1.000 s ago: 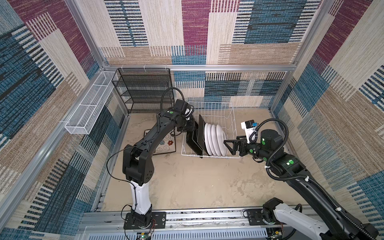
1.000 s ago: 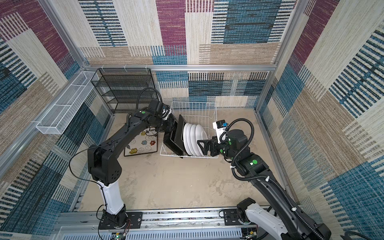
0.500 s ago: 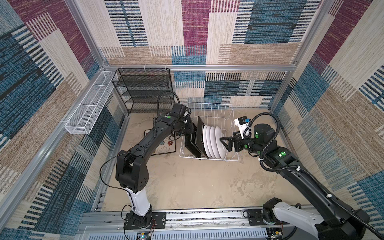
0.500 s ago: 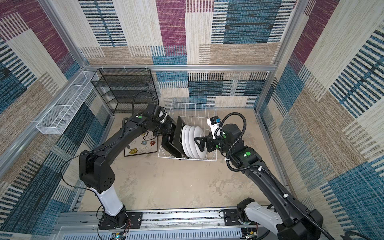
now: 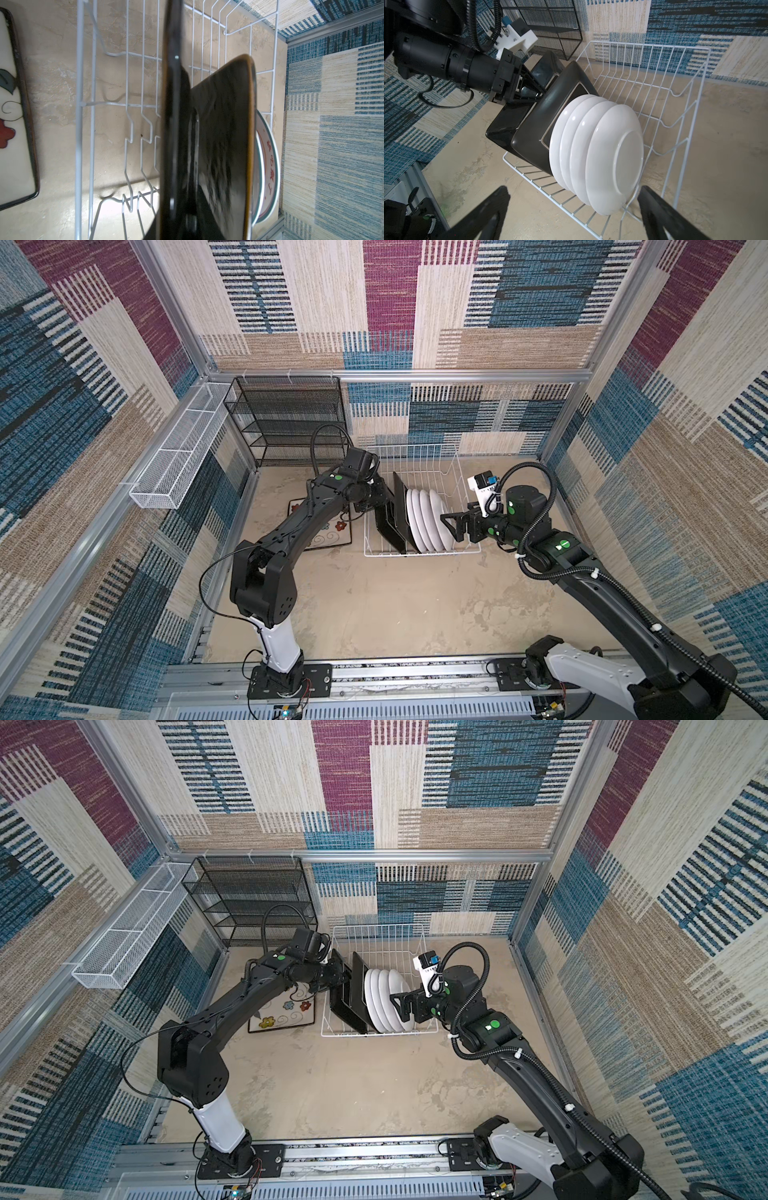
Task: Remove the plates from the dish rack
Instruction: 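Close the left gripper on the black plate's rim while the right holds still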
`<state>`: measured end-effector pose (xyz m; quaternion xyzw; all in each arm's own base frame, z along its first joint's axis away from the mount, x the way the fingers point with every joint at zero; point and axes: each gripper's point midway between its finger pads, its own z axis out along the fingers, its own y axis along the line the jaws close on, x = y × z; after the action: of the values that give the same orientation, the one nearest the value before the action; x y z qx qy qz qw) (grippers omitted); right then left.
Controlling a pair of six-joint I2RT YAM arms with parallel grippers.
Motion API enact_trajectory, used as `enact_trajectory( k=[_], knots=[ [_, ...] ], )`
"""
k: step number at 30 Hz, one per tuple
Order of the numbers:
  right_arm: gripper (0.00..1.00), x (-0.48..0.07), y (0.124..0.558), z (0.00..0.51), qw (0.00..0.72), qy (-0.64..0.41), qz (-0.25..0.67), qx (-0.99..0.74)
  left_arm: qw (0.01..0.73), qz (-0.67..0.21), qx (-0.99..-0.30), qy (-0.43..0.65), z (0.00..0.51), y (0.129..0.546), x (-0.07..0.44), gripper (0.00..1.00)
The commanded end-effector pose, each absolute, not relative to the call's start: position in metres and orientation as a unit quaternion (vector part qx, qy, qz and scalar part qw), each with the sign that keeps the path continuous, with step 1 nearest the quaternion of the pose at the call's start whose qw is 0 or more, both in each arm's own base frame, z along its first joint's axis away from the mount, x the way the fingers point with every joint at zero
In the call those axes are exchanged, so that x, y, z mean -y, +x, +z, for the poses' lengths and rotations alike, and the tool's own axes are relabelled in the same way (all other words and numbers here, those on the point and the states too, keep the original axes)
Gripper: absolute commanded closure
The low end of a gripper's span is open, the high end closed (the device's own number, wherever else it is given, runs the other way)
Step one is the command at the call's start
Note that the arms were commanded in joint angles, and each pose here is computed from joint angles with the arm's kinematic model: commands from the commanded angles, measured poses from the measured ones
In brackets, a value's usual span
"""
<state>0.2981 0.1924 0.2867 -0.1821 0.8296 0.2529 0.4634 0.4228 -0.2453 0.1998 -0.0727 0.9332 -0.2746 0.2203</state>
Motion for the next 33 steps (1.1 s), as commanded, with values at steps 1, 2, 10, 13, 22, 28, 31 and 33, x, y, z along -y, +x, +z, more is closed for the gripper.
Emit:
enact_trajectory(
  k=[1,2,10,13,22,28,31,33],
  knots=[
    [0.01,-0.188,0.299,0.293,0.476,-0.177,0.242,-0.827,0.251,-0.223,-0.938,-0.09,0.19,0.442,0.231,1.0],
    [0.01,-0.187,0.299,0.294,0.478,-0.177,0.242,-0.826,0.251,-0.228,-0.937,-0.084,0.192,0.444,0.234,1.0],
    [0.01,-0.184,0.299,0.295,0.482,-0.175,0.235,-0.826,0.24,-0.228,-0.943,-0.034,0.195,0.453,0.245,1.0],
    [0.01,-0.185,0.298,0.296,0.48,-0.176,0.236,-0.826,0.235,-0.235,-0.943,-0.027,0.197,0.453,0.249,1.0],
    [0.01,-0.185,0.297,0.301,0.486,-0.175,0.239,-0.822,0.253,-0.245,-0.936,-0.012,0.227,0.448,0.25,1.0],
    [0.01,-0.185,0.297,0.304,0.489,-0.175,0.242,-0.82,0.273,-0.247,-0.93,-0.001,0.248,0.442,0.245,1.0],
    [0.01,-0.185,0.297,0.305,0.49,-0.176,0.243,-0.818,0.279,-0.255,-0.926,0.002,0.259,0.439,0.246,1.0],
    [0.01,-0.185,0.297,0.307,0.492,-0.176,0.243,-0.817,0.285,-0.261,-0.922,0.002,0.267,0.437,0.245,1.0]
  ],
)
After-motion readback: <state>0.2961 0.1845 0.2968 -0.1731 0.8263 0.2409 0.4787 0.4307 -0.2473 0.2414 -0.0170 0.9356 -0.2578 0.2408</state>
